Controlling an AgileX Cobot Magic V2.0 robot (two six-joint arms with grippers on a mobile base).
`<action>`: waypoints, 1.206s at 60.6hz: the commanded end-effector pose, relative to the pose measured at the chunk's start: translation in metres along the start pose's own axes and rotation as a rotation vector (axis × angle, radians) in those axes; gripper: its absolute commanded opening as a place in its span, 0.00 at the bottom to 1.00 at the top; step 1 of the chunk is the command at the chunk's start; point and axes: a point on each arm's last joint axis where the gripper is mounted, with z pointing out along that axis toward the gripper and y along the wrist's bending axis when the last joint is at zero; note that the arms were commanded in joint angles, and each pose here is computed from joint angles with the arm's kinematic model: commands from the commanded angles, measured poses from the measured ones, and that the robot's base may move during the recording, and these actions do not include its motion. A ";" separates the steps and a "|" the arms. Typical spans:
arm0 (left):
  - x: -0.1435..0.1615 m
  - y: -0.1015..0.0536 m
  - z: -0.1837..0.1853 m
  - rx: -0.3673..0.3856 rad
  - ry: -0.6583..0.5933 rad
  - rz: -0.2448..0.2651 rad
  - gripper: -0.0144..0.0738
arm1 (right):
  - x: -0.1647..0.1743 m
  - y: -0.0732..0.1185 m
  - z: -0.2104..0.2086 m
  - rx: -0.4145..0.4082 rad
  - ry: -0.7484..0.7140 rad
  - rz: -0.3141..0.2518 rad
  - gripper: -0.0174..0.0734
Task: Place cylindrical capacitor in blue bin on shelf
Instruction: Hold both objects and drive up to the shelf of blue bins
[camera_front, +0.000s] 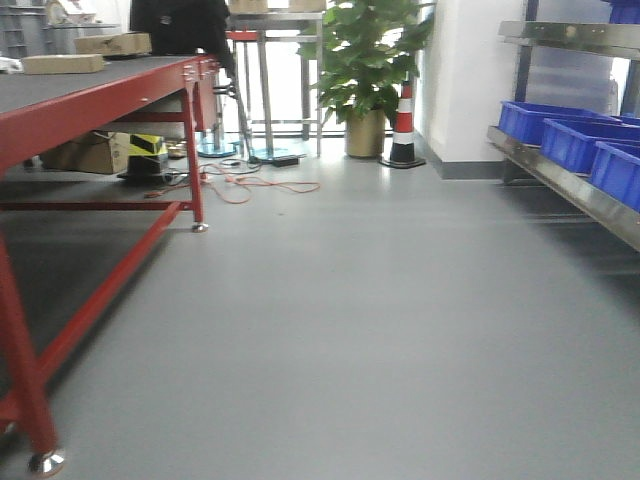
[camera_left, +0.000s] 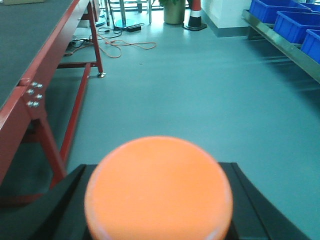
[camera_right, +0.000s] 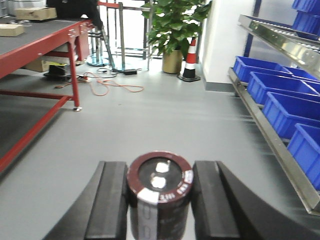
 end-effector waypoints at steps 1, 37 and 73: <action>-0.004 0.000 -0.003 0.008 -0.040 0.001 0.04 | -0.004 0.000 -0.002 0.005 -0.035 -0.006 0.05; -0.004 0.000 -0.003 0.008 -0.040 0.001 0.04 | -0.004 0.000 -0.002 0.005 -0.035 -0.006 0.05; -0.004 0.000 -0.003 0.007 -0.040 0.003 0.04 | -0.004 0.000 -0.002 0.005 -0.035 -0.006 0.05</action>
